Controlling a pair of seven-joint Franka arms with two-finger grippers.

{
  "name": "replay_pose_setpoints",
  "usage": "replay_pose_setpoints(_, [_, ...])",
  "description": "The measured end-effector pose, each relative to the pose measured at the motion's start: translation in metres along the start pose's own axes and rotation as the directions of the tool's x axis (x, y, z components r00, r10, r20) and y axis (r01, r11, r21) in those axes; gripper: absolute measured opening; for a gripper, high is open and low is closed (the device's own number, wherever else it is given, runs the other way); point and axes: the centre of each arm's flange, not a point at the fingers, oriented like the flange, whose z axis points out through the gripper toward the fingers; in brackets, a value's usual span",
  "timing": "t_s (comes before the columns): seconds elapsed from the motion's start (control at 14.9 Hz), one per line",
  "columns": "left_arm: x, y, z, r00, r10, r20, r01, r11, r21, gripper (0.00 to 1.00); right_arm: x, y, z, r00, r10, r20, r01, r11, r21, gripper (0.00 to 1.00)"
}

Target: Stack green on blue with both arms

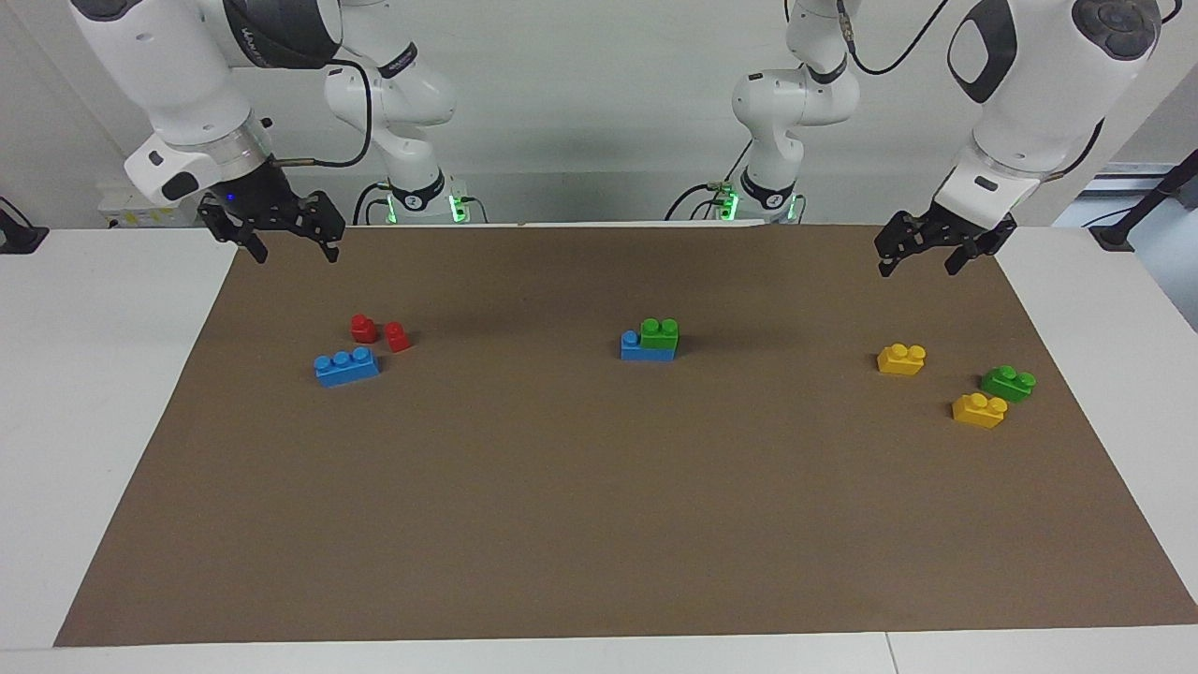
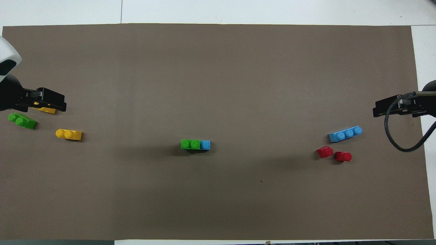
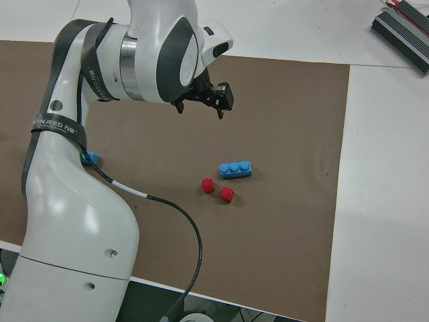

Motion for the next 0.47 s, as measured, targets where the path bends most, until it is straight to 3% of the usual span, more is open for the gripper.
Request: replay_pose_setpoints(0.47, [-0.0001,0.0004,-0.0001,1.0,0.015,0.001,-0.015,1.0,-0.001,1.0,0.0013,0.0002,-0.001,1.0,-0.029,-0.011,0.029,1.0,-0.004,1.0])
